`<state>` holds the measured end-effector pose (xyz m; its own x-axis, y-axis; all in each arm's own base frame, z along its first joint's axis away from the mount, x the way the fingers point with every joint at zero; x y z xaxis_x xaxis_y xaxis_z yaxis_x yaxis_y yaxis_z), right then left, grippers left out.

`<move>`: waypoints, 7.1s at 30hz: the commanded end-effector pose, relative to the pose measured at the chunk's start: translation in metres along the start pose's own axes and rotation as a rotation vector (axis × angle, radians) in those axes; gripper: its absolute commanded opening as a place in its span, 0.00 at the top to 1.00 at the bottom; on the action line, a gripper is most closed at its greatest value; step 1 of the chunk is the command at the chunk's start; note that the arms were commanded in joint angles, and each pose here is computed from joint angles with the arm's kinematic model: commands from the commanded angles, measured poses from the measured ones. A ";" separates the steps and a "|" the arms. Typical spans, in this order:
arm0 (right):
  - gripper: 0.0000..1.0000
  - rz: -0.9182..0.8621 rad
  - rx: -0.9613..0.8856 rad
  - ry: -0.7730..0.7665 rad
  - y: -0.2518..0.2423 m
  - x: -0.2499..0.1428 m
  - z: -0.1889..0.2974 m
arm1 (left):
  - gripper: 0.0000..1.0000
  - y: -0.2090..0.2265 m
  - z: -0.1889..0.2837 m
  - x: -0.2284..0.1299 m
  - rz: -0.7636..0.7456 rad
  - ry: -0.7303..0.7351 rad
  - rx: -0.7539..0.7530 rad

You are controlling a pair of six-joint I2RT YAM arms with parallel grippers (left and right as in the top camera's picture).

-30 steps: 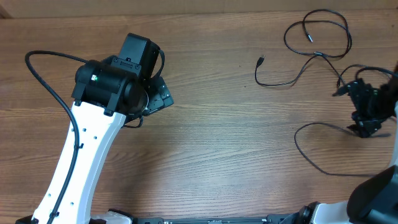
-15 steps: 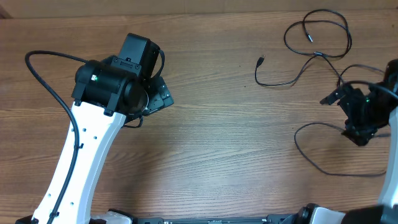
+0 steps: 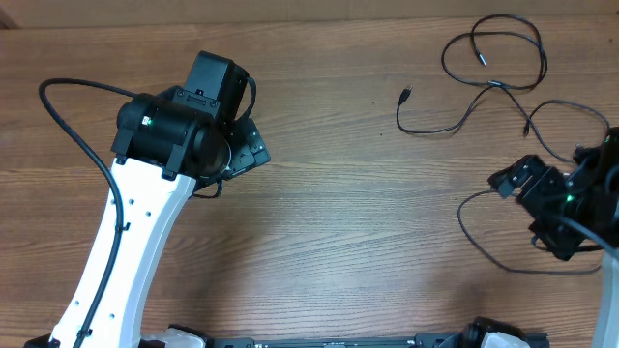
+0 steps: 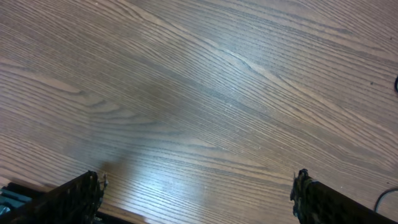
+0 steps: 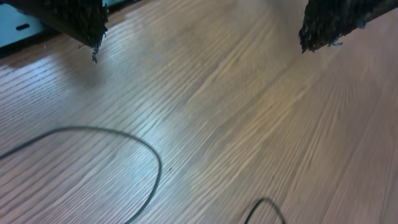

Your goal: Untangle cables

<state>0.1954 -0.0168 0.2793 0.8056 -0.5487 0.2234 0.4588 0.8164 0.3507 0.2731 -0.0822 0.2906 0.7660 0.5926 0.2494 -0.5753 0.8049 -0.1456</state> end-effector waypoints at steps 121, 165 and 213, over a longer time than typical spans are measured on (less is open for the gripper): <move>0.00 0.539 0.190 -0.763 0.004 -0.039 -0.060 | 0.01 -0.001 0.006 0.003 -0.012 -0.015 -0.021; 0.00 0.430 0.246 -1.186 -0.020 -0.011 -0.104 | 0.01 -0.001 0.006 0.003 -0.013 -0.015 -0.021; 0.00 0.701 0.002 -1.223 -0.027 -0.009 -0.106 | 0.00 -0.001 0.006 0.003 -0.012 -0.015 -0.021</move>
<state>0.2159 -0.0131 0.1742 0.0330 0.1456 0.9888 0.0923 0.9847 -0.1481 0.2732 -0.0822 0.2906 0.7658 0.5926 0.2499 -0.5753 0.8049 -0.1457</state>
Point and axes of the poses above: each gripper's point midway between its finger pads, its own z axis back along the fingers, its own y axis along the line the jaws close on, x = y × z, the point moved 3 cm from there along z, back along the fingers, and after that the axes turned 10 degrees about z, right-handed, at the moved point
